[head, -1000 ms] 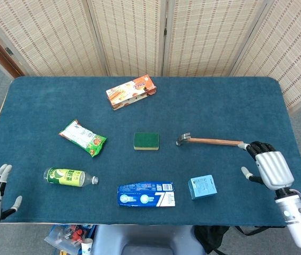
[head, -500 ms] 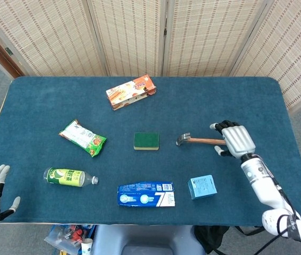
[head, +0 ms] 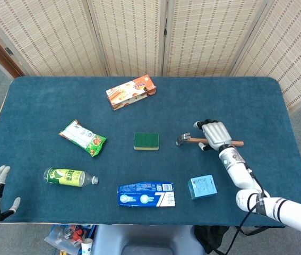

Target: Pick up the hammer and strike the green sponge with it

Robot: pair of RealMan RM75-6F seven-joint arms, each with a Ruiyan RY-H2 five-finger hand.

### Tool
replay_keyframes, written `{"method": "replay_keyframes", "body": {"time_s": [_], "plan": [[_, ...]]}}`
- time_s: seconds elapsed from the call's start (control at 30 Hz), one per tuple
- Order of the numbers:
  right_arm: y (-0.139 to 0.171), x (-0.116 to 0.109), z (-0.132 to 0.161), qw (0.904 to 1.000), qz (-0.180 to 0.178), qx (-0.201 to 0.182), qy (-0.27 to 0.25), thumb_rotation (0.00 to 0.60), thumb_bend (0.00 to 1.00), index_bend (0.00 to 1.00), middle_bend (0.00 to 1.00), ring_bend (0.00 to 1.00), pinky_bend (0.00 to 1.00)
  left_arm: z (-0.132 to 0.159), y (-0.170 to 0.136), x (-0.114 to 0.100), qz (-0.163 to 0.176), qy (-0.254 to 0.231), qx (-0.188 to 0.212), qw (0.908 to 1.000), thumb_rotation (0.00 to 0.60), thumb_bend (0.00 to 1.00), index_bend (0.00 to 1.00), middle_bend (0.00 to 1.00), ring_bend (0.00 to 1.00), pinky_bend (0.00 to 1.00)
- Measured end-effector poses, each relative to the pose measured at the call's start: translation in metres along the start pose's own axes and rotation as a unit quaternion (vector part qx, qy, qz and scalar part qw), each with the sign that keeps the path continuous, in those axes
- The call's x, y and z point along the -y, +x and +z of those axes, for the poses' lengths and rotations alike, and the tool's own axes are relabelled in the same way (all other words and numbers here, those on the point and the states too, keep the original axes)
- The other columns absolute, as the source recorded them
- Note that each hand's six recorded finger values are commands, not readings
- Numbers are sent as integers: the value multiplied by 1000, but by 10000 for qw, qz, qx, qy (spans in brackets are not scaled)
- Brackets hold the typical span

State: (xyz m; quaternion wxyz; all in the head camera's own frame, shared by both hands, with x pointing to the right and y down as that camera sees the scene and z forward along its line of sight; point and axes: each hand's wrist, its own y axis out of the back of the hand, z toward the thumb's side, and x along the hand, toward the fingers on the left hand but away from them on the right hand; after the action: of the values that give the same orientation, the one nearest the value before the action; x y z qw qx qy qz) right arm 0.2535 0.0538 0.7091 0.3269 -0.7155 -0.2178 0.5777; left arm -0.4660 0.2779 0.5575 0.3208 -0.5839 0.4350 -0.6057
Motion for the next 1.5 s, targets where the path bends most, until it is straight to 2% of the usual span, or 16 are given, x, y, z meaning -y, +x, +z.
{"method": "replay_keyframes", "body": {"time_s": [0.53,0.73,1.07,1.5], "plan": [[-32,38,13,9991,414,-12,20,600,368,252,360,165,234,-9,-3,2,-30,20,-147,9999,600,305,0,0,0,0],[-36,43,16,9990,455,-44,22,600,404,296,400,165,234,-10,-4,3,-42,15,-172,9998,600,306,0,0,0,0],[-37,47,16,9986,519,-47,40,600,467,318,404,165,234,-12,-5,5,-43,6,-198,9998,600,305,0,0,0,0],[-38,50,9,9983,567,49,79,600,480,334,412,165,234,-14,-5,7,-58,-5,-219,9997,600,305,0,0,0,0]]}}
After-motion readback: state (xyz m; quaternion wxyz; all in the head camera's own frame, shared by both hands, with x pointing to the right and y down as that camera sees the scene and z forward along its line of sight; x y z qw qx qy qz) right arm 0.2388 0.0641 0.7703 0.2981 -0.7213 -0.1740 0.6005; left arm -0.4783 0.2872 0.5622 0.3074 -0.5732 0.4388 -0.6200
